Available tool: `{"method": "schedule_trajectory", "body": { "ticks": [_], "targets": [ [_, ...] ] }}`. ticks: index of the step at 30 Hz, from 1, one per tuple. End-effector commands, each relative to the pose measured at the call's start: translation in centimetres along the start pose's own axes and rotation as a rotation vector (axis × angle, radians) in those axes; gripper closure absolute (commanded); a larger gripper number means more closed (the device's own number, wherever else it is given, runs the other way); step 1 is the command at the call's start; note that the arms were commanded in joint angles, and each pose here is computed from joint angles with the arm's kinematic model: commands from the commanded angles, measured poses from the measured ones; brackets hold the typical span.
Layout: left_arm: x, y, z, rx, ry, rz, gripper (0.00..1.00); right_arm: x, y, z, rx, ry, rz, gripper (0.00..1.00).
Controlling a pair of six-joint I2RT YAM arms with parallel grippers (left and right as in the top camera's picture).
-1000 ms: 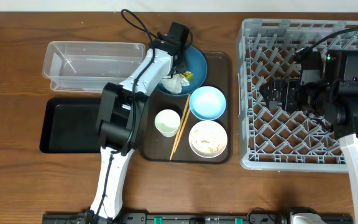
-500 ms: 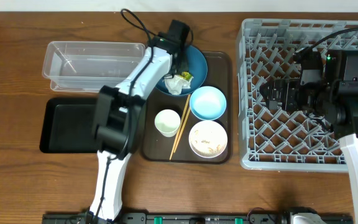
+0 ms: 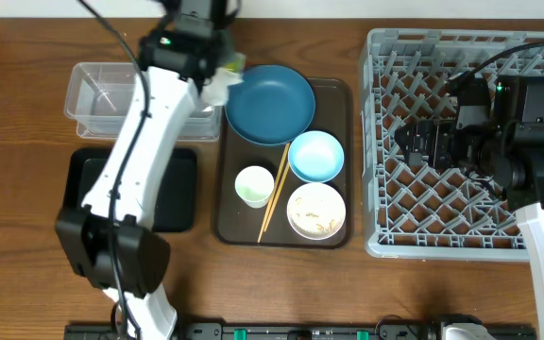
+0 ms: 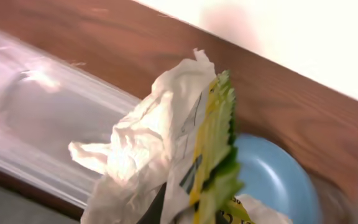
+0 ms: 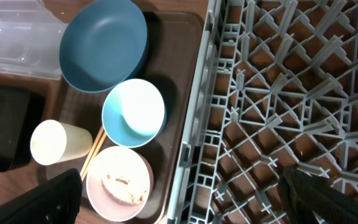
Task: Sort waste into correct bins and load items into the dishwasher rack
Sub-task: 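Carry wrapper and tissue with left gripper into clear plastic bin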
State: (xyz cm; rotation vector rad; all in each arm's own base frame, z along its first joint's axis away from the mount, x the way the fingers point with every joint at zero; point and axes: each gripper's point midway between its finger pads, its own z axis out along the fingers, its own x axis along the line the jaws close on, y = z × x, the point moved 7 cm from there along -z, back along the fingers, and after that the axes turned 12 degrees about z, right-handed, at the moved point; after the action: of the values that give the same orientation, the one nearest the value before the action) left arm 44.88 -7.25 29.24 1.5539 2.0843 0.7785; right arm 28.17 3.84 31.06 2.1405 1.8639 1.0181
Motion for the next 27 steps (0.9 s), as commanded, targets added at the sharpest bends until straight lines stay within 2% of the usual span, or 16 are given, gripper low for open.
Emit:
{"method": "schedule_trajectory", "body": {
  "ticks": [1, 4, 7, 12, 17, 22, 27],
  "targets": [
    [4.1, -0.2, 4.4, 0.019, 0.187, -0.163, 0.93, 0.3, 0.4, -0.4, -0.015, 0.015, -0.006, 0.02],
    [6.2, -0.2, 7.1, 0.034, 0.233, -0.271, 0.92, 0.3, 0.4, -0.4, -0.015, 0.015, -0.006, 0.02],
    [7.5, -0.9, 9.2, 0.072, 0.256, -0.340, 0.83, 0.3, 0.4, -0.4, -0.014, 0.014, -0.005, 0.03],
    [7.8, -1.8, 10.3, 0.137, 0.238, -0.344, 0.47, 0.3, 0.4, -0.4, -0.014, 0.015, 0.014, 0.02],
    [7.9, -1.4, 9.6, 0.125, 0.228, -0.343, 0.29, 0.3, 0.4, -0.4, -0.014, 0.014, 0.013, 0.02],
    [7.6, -0.3, 7.3, 0.104, 0.164, -0.209, 0.15, 0.3, 0.4, -0.4, -0.014, 0.014, 0.013, 0.01],
    [6.5, 0.5, 2.3, 0.111, -0.053, 0.022, 0.14, 0.4, 0.6, -0.5, -0.026, 0.018, 0.009, 0.01]
  ]
}}
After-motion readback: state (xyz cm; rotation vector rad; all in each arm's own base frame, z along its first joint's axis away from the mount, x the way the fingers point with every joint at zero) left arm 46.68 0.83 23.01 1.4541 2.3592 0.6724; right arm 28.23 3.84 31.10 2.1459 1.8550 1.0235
